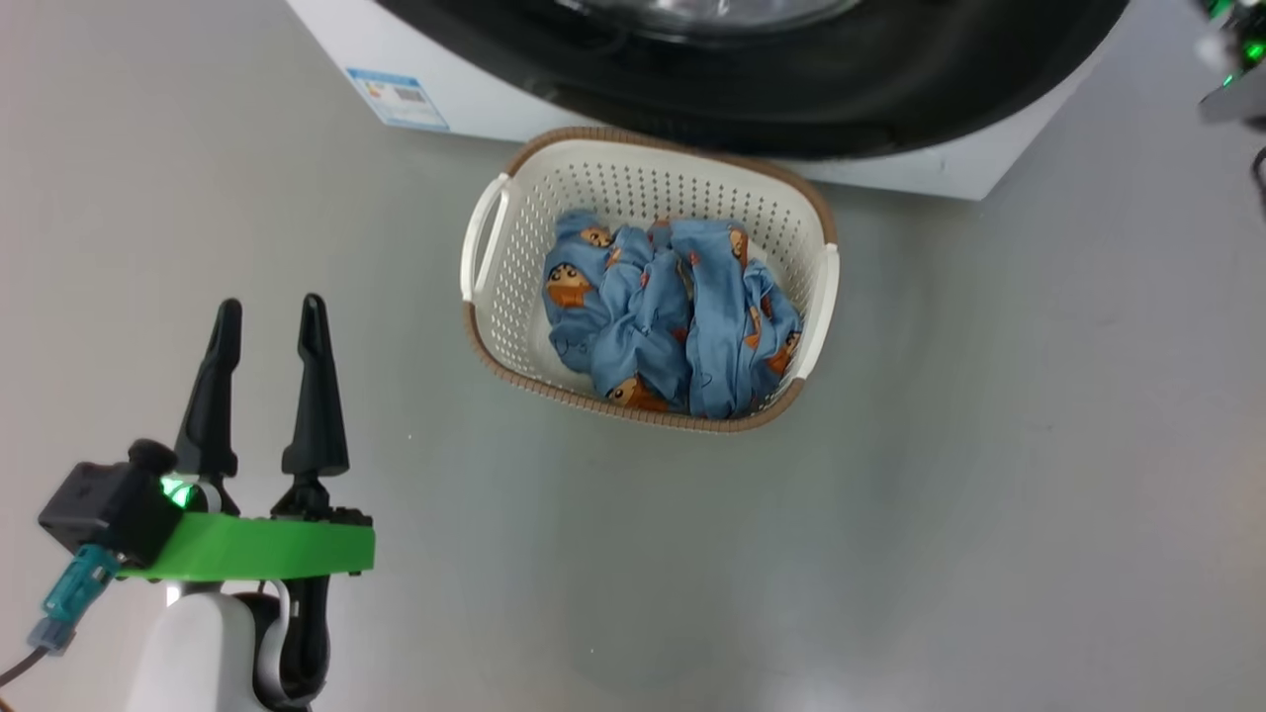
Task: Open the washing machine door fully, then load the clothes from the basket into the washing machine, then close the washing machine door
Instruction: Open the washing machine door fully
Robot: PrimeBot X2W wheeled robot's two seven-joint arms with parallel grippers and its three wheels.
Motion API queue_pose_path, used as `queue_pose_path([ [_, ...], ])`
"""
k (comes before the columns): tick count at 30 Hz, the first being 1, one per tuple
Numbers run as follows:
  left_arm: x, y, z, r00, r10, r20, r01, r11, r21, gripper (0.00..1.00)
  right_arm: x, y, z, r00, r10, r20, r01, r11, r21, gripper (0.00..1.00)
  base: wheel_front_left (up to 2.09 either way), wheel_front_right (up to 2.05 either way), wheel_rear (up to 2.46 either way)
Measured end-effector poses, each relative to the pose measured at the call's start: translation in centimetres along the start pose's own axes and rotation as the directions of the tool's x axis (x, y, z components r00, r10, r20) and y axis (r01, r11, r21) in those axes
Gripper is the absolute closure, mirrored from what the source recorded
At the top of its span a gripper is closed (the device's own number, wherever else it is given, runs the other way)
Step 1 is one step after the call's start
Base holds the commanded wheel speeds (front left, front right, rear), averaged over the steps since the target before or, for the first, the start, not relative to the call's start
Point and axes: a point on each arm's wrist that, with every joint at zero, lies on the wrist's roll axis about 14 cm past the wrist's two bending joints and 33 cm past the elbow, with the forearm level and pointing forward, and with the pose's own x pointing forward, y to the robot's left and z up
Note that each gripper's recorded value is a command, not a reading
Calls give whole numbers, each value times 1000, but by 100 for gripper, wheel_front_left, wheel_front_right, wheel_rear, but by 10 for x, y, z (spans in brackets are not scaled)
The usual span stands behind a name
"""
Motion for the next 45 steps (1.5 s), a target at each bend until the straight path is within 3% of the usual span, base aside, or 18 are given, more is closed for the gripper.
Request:
queue_pose_path([
  [31, -73, 11, 43, 995, 51, 81, -51, 999, -8, 0, -95, 49, -119, 969, 113, -220, -90, 990, 111, 100, 0, 0, 0],
  [45, -93, 20, 59, 989, 79, 125, -79, 997, -10, 0, -99, 70, -166, 943, 195, -270, -140, 968, 210, 100, 0, 0, 0],
])
